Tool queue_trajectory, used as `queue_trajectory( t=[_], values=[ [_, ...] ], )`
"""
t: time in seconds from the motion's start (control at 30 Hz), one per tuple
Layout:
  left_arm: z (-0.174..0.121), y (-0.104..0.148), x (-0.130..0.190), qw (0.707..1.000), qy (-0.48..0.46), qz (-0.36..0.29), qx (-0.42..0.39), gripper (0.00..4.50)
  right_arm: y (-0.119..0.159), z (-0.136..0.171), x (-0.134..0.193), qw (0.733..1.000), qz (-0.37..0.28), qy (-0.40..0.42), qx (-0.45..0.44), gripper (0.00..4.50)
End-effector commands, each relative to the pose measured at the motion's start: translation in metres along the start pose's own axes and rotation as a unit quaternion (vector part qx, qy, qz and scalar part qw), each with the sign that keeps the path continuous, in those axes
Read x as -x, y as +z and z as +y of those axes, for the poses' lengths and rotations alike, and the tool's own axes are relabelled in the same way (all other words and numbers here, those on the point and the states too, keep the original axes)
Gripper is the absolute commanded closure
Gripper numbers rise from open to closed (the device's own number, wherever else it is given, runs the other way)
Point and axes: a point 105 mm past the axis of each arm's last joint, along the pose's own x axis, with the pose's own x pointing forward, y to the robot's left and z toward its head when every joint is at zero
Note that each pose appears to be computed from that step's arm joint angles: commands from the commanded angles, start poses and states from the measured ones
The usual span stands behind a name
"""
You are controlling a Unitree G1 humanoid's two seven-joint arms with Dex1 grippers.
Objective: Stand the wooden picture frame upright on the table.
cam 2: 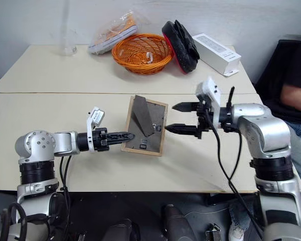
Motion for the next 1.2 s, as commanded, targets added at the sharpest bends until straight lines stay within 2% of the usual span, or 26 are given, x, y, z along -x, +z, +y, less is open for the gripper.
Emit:
queue_trajectory(
  t=[0.03,0.23,0.37,0.57,0.6,0.67,0.73,0.8,0.87,0.93,1.0,1.1,1.17,1.2],
  values=[
    [-0.030,0.012,-0.001,0.997,-0.062,-0.010,-0.051,3.25,-0.001,0.001,-0.019,1.000,-0.006,0.006,-0.002,0.00],
    [-0.030,0.008,-0.001,0.996,-0.053,0.011,-0.066,3.25,0.006,0.022,-0.037,0.998,-0.029,0.061,0.001,0.00],
    [-0.022,0.006,0.003,0.997,-0.032,0.013,-0.063,3.25,0.021,0.040,-0.027,0.994,-0.051,0.097,0.000,0.00],
    [-0.017,0.007,0.006,0.998,-0.023,0.009,-0.058,3.25,0.009,0.024,0.010,0.999,0.002,0.016,0.042,0.00],
    [-0.018,0.007,0.006,0.998,-0.024,0.009,-0.058,3.25,0.004,0.016,0.016,0.997,0.022,-0.015,0.066,0.00],
    [-0.019,0.006,0.006,0.998,-0.027,0.012,-0.059,3.25,-0.009,-0.007,0.032,0.979,0.081,-0.087,0.167,0.00],
    [-0.019,0.006,0.006,0.998,-0.029,0.014,-0.059,3.25,-0.017,-0.022,0.043,0.934,0.128,-0.124,0.310,0.00],
    [-0.021,0.007,0.006,0.998,-0.031,0.015,-0.059,3.25,-0.018,-0.028,0.045,0.882,0.135,-0.136,0.431,0.00],
    [-0.024,0.009,0.005,0.997,-0.036,0.016,-0.060,3.25,-0.013,-0.027,0.038,0.801,0.108,-0.142,0.572,0.00],
    [-0.026,0.011,0.005,0.997,-0.041,0.016,-0.060,3.25,-0.017,-0.020,0.026,0.722,0.084,-0.116,0.676,0.00],
    [-0.028,0.012,0.005,0.997,-0.045,0.018,-0.061,3.25,-0.023,-0.013,0.013,0.661,0.055,-0.089,0.743,0.00],
    [-0.029,0.010,0.005,0.997,-0.045,0.025,-0.061,3.25,-0.023,-0.013,-0.002,0.613,0.004,-0.095,0.784,0.00],
    [-0.029,0.009,0.005,0.997,-0.045,0.029,-0.062,3.25,-0.021,-0.018,-0.016,0.596,-0.025,-0.118,0.794,0.00],
    [-0.030,0.009,0.005,0.997,-0.045,0.030,-0.062,3.25,-0.023,-0.020,-0.023,0.588,-0.033,-0.121,0.799,0.18]
  ],
)
